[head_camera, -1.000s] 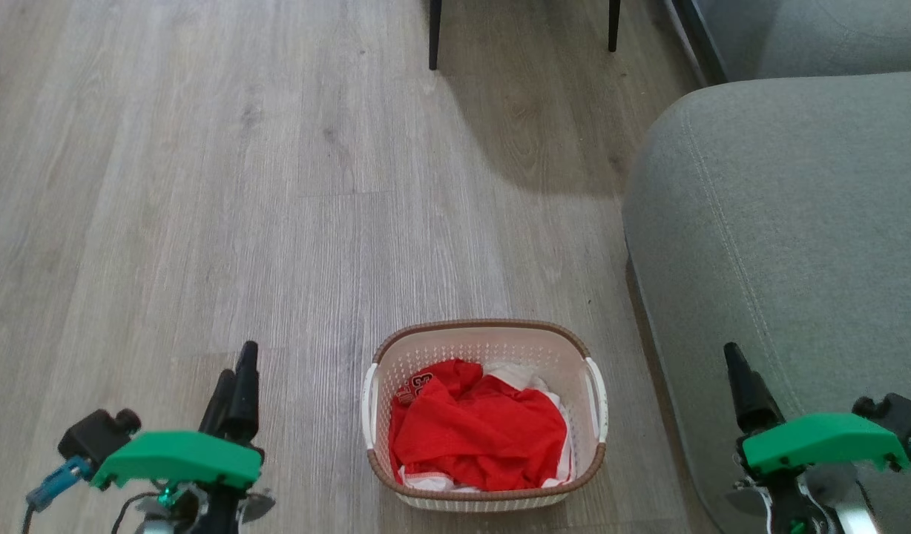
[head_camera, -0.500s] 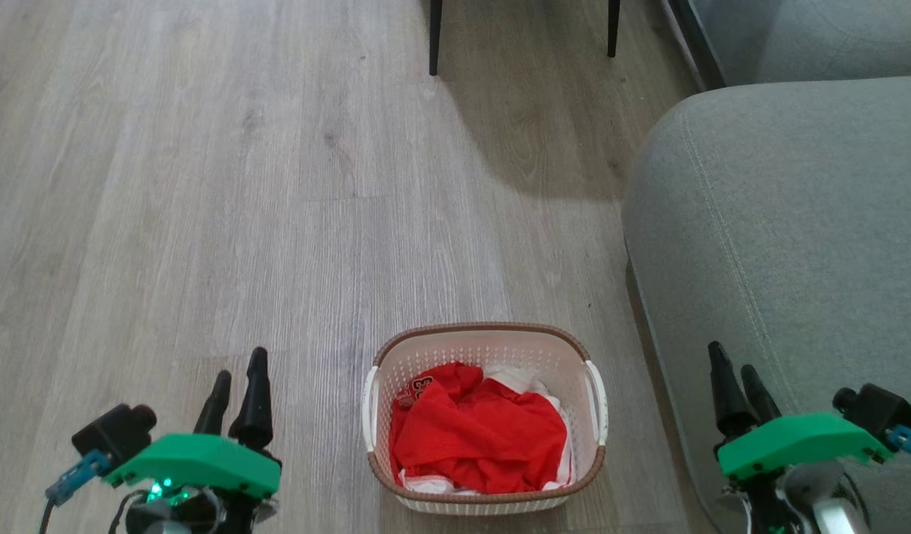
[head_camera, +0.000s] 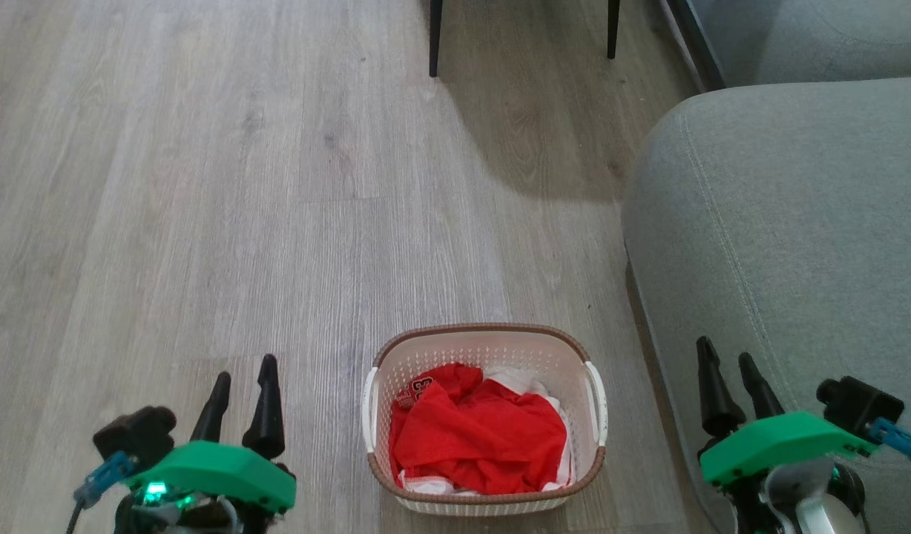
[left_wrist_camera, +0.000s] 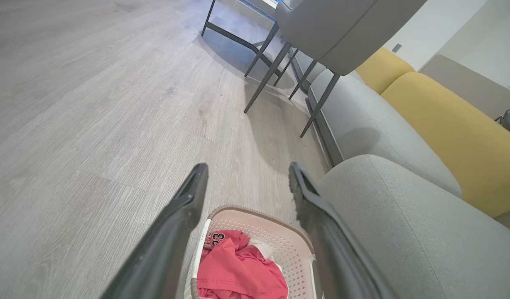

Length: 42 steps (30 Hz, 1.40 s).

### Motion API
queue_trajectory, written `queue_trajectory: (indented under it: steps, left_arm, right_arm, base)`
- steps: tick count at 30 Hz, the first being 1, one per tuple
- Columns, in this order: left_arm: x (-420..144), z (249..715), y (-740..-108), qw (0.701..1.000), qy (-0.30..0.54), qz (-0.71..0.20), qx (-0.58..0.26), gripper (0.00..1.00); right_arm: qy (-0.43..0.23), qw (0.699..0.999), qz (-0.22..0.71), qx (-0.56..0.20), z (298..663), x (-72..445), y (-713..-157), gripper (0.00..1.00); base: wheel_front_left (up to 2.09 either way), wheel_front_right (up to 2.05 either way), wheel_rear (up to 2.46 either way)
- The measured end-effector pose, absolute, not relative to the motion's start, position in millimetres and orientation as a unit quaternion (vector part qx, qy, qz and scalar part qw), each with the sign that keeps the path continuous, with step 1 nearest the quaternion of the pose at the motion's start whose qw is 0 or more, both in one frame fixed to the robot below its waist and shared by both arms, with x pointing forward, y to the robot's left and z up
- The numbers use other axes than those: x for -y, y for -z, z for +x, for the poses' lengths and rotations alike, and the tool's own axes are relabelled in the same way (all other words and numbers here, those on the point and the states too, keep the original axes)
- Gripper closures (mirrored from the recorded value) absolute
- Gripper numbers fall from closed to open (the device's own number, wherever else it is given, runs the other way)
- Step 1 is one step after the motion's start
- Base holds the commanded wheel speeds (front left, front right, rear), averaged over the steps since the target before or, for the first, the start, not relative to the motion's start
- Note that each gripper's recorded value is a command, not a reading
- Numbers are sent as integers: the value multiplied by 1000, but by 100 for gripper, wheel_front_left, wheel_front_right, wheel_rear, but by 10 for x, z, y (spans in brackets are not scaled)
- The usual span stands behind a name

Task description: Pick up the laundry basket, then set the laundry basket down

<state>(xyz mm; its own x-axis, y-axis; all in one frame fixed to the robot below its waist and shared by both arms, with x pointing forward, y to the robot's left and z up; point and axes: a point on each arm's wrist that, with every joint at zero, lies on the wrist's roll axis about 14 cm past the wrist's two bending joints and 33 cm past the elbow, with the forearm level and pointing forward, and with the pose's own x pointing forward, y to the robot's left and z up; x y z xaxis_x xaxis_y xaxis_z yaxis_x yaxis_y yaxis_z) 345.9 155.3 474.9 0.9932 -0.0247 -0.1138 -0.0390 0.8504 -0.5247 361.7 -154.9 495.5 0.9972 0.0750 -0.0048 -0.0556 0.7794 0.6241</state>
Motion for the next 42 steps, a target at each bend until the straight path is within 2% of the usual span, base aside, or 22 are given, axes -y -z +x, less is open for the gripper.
queue_trajectory:
  steps: [20,42]
  left_arm:
    - [-1427,3415,-4794,988,20,-146,-37,0]
    - [-1328,3388,-4921,999,44,-25,10,0]
  right_arm:
    - [-67,974,214,17,3613,1420,-5095,0]
    - [-105,989,94,47,3542,1240,-5173,0]
  base:
    - [0,0,0]
    - [0,0,0]
